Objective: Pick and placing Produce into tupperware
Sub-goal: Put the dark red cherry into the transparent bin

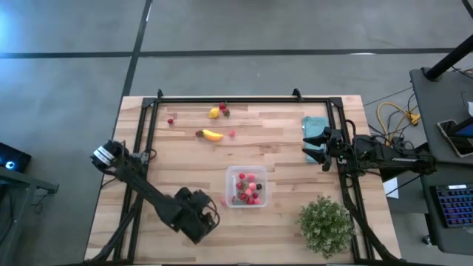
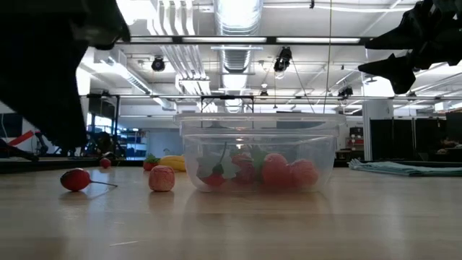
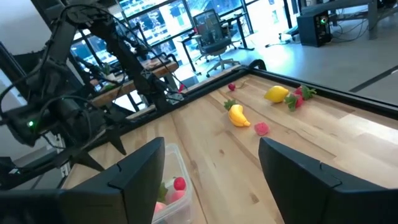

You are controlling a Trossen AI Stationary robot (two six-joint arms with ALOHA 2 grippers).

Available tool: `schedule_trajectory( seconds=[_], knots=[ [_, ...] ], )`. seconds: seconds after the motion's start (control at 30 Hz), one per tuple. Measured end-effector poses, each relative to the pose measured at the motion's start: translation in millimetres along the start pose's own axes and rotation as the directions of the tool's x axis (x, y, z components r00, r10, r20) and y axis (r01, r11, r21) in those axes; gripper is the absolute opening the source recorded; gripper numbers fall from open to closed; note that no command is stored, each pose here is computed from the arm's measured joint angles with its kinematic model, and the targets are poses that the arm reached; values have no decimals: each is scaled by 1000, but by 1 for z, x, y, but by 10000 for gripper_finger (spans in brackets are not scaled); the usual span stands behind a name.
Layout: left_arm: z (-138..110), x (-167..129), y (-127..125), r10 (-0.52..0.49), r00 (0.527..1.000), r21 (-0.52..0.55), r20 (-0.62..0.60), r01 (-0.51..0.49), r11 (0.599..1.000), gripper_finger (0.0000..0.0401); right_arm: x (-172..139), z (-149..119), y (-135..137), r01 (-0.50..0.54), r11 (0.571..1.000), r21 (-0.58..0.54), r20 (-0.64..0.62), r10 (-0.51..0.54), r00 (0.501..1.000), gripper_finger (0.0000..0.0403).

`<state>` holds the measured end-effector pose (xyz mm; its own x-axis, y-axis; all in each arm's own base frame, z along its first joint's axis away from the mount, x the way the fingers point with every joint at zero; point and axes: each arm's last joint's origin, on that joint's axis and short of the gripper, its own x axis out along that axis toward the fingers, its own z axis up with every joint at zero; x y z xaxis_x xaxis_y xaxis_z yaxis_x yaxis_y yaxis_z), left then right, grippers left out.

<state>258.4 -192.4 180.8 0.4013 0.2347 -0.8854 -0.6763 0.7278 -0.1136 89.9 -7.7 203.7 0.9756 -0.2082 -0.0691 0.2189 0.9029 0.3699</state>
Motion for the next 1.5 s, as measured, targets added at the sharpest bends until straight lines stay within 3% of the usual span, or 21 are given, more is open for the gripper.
schedule_trajectory(
  seconds=[0.27,0.5,0.83,1.03,1.3,1.5],
  knots=[
    [-11,3,10,127,992,-41,-14,-127,991,286,0,0,0,0,1000,0,0,0,1000,247],
    [-10,3,8,112,994,-88,-20,-113,990,286,0,0,0,0,1000,0,0,0,1000,251],
    [34,-5,21,56,991,-266,-119,-86,960,286,0,0,0,0,1000,0,-1,0,1000,249],
    [56,6,27,-30,935,-197,-352,-43,980,286,0,0,0,0,1000,0,-1,0,1000,253],
    [71,15,31,-52,932,-212,-360,-28,977,286,0,0,0,-1,1000,0,-1,1,1000,247],
    [68,22,37,-42,914,-188,-403,-38,981,286,0,0,0,-1,1000,0,-1,1,1000,251]
  ],
)
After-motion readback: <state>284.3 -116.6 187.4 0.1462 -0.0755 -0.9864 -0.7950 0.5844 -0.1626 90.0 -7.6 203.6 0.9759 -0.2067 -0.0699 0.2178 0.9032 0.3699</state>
